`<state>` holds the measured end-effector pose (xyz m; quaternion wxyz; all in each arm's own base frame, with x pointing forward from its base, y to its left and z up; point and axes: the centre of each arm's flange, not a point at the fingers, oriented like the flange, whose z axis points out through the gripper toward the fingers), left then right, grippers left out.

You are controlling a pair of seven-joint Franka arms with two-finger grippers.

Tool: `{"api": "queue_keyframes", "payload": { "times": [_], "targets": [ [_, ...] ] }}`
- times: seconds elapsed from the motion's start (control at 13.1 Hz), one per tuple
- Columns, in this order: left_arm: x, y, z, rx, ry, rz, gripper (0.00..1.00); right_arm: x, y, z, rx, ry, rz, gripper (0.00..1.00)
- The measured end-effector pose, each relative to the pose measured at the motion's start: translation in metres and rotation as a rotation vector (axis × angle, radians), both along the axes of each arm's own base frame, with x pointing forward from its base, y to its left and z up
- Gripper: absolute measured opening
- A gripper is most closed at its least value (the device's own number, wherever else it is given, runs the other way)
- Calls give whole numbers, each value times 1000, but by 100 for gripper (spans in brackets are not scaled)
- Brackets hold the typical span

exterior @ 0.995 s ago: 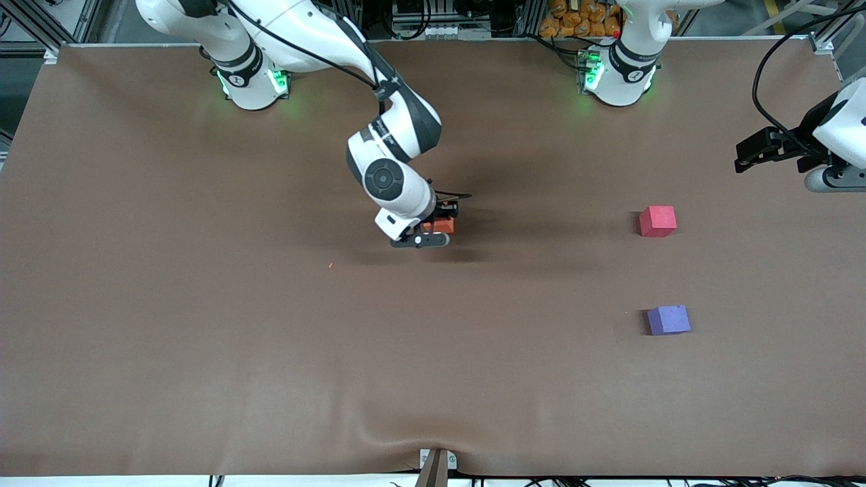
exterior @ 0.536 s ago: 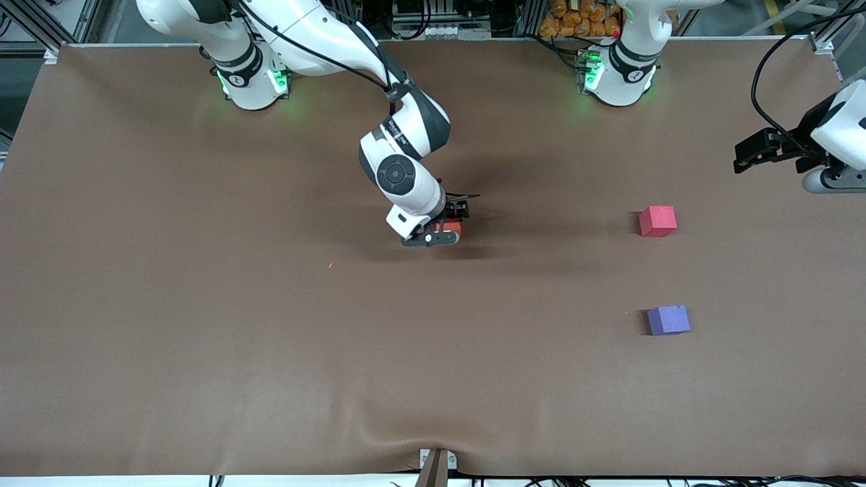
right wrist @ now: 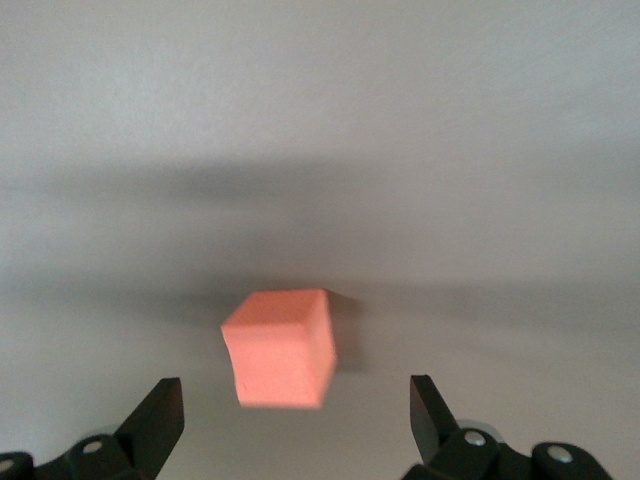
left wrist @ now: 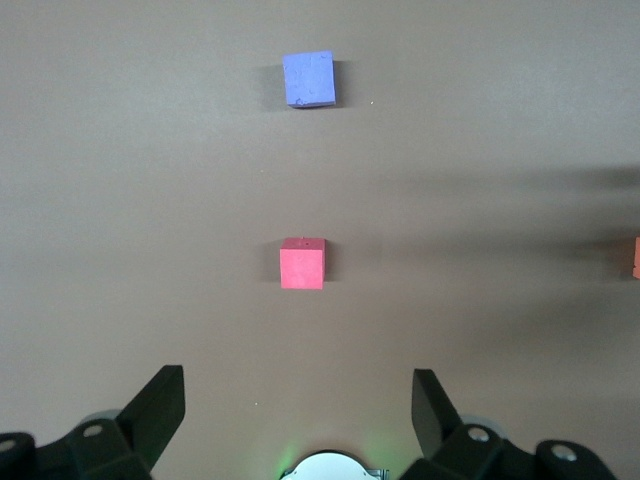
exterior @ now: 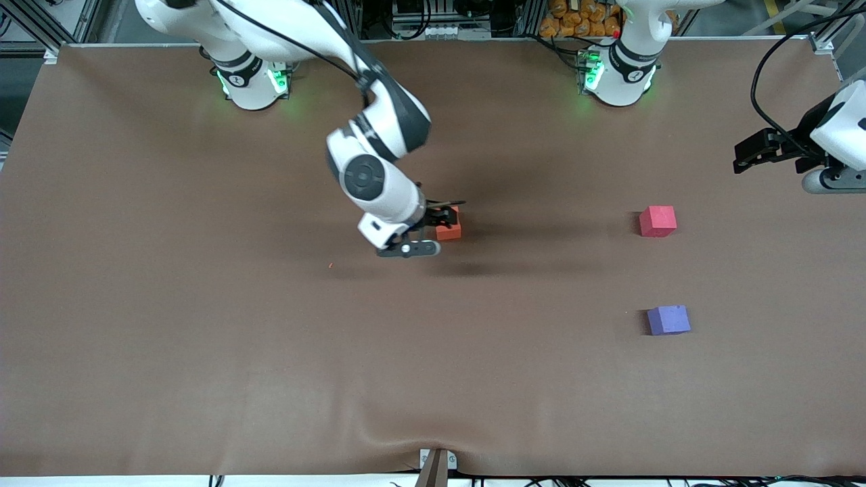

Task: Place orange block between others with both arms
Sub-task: 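Release the orange cube and withdraw the right gripper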

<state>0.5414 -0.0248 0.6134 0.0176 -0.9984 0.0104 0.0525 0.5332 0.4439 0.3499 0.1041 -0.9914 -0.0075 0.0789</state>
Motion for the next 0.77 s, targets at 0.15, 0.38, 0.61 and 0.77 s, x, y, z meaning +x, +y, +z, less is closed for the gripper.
{"api": "queue_keyframes", "payload": {
  "times": [0.15,0.38,0.61,0.77],
  "targets": [
    [0,0,0,0,0,0,100,6,-45,86,-111,3,52,100],
    [0,0,-1,0,0,0,100,-1,-93,185,-216,-33,63,100],
    [0,-3,-2,-1,2,-5,100,0,-151,242,-214,-49,8,100],
    [2,-9,-7,-15,11,-14,100,1,-197,269,-209,-46,5,100]
  ]
}}
